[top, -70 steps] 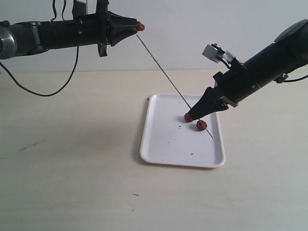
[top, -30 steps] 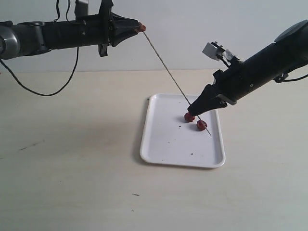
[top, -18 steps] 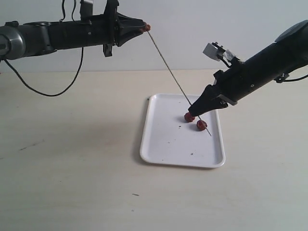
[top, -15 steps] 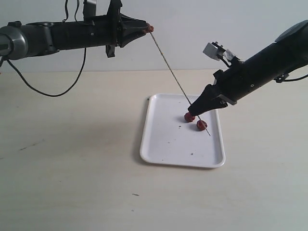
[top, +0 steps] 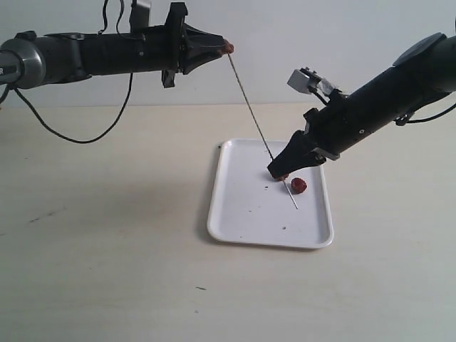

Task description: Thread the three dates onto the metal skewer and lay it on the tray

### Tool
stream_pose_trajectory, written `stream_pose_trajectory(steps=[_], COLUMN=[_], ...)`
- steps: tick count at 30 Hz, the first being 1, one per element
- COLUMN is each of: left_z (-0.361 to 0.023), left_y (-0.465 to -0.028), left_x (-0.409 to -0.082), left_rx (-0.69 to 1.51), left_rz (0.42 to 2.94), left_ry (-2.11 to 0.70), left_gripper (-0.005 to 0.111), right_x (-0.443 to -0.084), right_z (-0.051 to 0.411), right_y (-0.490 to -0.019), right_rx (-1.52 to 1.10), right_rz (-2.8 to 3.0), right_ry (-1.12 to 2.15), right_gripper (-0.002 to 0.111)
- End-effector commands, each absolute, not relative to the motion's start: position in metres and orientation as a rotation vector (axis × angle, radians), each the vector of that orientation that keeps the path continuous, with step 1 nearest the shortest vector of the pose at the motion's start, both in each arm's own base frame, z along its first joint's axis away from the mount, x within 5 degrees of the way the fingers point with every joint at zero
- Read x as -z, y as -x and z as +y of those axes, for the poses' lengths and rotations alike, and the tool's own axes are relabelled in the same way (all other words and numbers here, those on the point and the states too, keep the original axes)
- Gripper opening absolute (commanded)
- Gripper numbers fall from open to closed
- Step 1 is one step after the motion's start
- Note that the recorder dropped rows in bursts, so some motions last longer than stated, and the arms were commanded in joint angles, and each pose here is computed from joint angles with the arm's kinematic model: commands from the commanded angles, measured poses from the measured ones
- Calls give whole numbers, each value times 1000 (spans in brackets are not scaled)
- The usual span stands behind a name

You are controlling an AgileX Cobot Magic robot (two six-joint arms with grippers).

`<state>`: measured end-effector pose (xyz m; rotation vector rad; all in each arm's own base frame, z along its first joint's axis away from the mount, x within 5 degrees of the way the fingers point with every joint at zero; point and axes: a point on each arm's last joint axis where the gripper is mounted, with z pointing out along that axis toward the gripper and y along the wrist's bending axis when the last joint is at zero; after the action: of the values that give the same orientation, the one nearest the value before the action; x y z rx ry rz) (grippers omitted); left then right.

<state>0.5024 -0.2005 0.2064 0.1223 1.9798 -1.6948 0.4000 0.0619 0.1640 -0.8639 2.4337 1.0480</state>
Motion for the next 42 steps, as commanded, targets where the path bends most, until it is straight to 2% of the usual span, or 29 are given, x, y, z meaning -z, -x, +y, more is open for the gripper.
stream_pose_trajectory(steps=[1,14,25,27,28,30,31,36,42], left_z=[-209,-220,-220,-220,-220,-220,-220,-220,-220], left_y=[-496,-480,-479,-479,-479,-480,-480,-479,-475], left_x=[-203,-198,-197,-197,-197,-197,-197,-197,-198], left_rx=[1707,1733,1700,1696,1696,1694,1694,1696,1732], left_rz=[2005,2073,2059,2055,2055,2055,2055,2055,2035], left_ry=[-190,-397,-450,-457,-457,-455,-455,-457,-525], left_gripper=[20,20,21,27,38,53,56,56,56], right_x=[-169,-171,-172,-172,-172,-172,-172,-173,-171], right_z=[67,67,68,68,68,68,68,62,32], right_y=[-400,-403,-404,-404,-404,-404,-404,-408,-417], right_rx=[-1044,-1022,-1042,-1042,-1043,-1038,-1039,-1035,-952], right_rz=[2380,2355,2344,2344,2344,2344,2345,2355,2417], right_ry=[910,891,871,871,869,866,864,783,545], right_gripper=[0,0,0,0,0,0,0,0,0])
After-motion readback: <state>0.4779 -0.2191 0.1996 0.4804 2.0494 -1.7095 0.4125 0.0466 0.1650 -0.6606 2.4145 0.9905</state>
